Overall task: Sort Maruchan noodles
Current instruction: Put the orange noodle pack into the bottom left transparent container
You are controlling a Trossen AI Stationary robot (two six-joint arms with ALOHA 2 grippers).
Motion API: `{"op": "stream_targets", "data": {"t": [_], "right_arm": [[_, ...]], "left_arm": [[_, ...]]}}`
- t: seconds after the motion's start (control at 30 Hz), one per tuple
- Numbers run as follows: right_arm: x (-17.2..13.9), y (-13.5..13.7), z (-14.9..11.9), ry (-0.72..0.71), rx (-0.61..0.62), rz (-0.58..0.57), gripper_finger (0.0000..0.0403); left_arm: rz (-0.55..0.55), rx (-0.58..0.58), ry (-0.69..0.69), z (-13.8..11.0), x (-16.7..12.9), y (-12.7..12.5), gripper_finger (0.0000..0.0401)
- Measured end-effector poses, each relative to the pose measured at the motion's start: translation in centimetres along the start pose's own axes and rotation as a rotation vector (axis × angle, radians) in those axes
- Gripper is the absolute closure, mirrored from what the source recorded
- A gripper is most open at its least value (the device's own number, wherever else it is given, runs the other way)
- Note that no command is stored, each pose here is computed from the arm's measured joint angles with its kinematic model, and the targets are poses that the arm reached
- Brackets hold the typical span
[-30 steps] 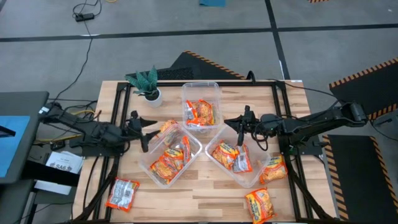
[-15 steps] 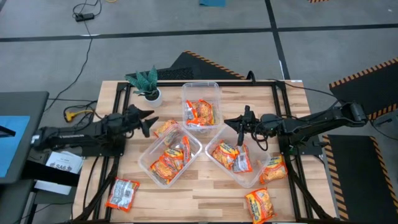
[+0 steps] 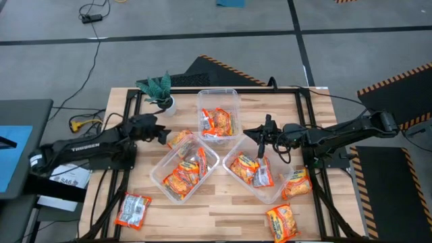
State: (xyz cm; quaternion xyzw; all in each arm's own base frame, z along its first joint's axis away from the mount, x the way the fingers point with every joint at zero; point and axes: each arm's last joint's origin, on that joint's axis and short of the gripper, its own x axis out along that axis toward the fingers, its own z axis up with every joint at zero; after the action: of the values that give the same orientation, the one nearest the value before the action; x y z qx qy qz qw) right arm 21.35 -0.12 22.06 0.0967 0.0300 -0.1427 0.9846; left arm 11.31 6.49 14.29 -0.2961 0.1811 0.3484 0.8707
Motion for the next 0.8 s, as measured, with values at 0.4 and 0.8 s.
{"op": "stream_targets", "data": {"t": [0.4,0.8], "right_arm": [[0.0,0.0,-0.1,0.011,-0.006,-0.003,0.0369],[0.0,0.0,-0.1,0.015,-0.008,-0.003,0.0369]], "left_arm": [[-0.093,0.026,0.155,-0.9,2.8,-0.4,0.0193],[-0.158,0.043,0.198,-1.3,4.2,-0.6,0.0194]]}}
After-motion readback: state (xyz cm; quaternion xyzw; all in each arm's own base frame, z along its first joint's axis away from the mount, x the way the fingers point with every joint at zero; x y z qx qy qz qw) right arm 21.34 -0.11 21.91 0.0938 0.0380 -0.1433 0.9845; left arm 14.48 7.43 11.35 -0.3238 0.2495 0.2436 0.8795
